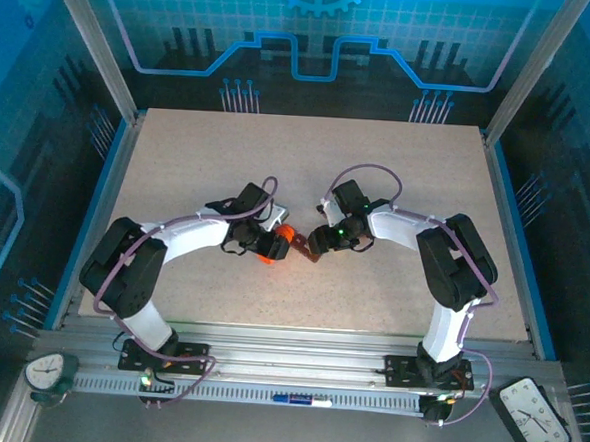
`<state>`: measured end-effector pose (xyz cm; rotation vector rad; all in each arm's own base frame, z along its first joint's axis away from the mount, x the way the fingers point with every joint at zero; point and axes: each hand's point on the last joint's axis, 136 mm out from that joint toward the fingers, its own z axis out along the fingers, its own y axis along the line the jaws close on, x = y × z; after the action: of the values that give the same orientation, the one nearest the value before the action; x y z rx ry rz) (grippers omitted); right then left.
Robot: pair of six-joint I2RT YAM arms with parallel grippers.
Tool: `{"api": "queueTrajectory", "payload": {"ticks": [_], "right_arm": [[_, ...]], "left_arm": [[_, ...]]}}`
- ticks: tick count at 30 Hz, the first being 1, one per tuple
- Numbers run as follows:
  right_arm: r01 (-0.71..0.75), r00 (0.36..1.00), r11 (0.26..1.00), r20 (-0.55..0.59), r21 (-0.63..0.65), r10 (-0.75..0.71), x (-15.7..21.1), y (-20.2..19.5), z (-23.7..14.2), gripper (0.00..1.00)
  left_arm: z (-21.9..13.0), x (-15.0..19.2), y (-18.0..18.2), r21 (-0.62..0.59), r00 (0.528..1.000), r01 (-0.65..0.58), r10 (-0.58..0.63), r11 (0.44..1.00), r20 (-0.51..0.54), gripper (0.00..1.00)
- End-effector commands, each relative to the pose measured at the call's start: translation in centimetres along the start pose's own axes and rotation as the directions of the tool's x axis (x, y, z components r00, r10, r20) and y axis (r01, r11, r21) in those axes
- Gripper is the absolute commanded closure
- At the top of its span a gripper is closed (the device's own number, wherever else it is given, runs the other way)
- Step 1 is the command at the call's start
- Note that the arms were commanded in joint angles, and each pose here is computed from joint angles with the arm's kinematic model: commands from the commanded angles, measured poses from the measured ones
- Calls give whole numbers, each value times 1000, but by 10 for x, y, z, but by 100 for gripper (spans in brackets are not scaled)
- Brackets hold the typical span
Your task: Sort the pills into containers
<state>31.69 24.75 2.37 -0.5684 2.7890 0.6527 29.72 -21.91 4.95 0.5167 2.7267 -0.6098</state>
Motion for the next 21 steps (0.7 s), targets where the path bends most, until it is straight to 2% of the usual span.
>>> {"api": "queueTrajectory", "payload": {"ticks": [1, 14, 21], "right_arm": [[-29, 992, 998, -119, 62, 36, 36, -14, 23, 37], [-36, 991, 997, -125, 66, 44, 39, -15, 25, 38], [-38, 991, 997, -128, 65, 46, 41, -15, 26, 38]], "left_arm": [[-3, 4, -3, 0, 998, -25, 25, 1000, -65, 100], [0, 4, 2, -37, 985, -20, 14, 999, -171, 100], [-1, 4, 5, -47, 982, -22, 13, 999, -189, 100]]}}
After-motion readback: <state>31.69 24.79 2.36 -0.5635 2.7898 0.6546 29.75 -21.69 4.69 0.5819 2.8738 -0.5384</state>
